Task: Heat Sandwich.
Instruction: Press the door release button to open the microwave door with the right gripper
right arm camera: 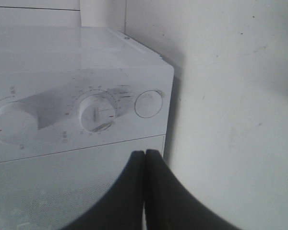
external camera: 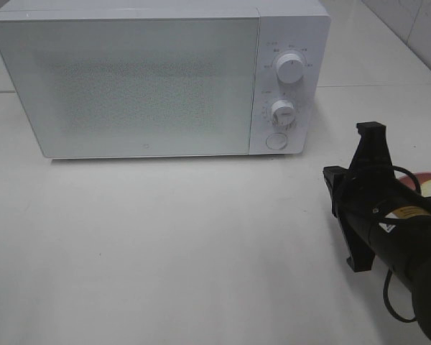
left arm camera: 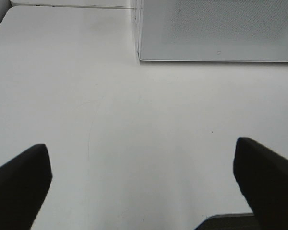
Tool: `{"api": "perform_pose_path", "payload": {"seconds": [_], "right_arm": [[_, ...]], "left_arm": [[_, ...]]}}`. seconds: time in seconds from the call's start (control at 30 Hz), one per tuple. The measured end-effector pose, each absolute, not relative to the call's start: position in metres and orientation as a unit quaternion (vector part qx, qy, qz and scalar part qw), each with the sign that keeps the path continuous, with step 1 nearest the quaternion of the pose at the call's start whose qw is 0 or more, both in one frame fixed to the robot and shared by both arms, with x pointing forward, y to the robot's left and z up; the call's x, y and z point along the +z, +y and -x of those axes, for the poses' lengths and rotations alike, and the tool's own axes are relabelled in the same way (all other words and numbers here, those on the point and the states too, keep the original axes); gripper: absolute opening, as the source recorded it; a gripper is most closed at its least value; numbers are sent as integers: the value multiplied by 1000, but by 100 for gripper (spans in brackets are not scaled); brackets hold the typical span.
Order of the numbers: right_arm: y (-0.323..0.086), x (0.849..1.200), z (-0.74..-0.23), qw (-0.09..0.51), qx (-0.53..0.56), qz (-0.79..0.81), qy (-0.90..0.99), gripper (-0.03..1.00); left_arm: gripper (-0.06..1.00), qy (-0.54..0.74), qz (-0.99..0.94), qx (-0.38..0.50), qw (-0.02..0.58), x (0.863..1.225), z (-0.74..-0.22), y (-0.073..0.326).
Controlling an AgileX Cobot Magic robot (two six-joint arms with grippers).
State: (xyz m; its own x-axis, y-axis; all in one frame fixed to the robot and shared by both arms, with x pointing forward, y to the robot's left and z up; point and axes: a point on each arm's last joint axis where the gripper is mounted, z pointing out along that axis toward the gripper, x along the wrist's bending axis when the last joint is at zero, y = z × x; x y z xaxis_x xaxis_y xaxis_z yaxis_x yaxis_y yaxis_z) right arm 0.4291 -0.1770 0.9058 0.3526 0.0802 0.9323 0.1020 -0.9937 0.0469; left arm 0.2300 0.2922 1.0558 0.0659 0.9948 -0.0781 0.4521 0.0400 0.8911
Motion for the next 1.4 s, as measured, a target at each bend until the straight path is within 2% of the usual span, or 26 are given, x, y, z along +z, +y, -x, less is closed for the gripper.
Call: {"api": "perform_pose_path", "payload": {"seconds": [0.53,1.17,1.4], "right_arm": [[-153,881,-453,10,-546,836,-61,1],[-159,889,-511,26,-539,840,-54,1],[-148,880,-529,33,-539,839,-68,1]], "left_arm": [[97,596,-607,334,406,1056,-230,292],[97,596,-607,334,406,1056,-230,292],[97,596,-607,334,406,1056,-230,292]]}}
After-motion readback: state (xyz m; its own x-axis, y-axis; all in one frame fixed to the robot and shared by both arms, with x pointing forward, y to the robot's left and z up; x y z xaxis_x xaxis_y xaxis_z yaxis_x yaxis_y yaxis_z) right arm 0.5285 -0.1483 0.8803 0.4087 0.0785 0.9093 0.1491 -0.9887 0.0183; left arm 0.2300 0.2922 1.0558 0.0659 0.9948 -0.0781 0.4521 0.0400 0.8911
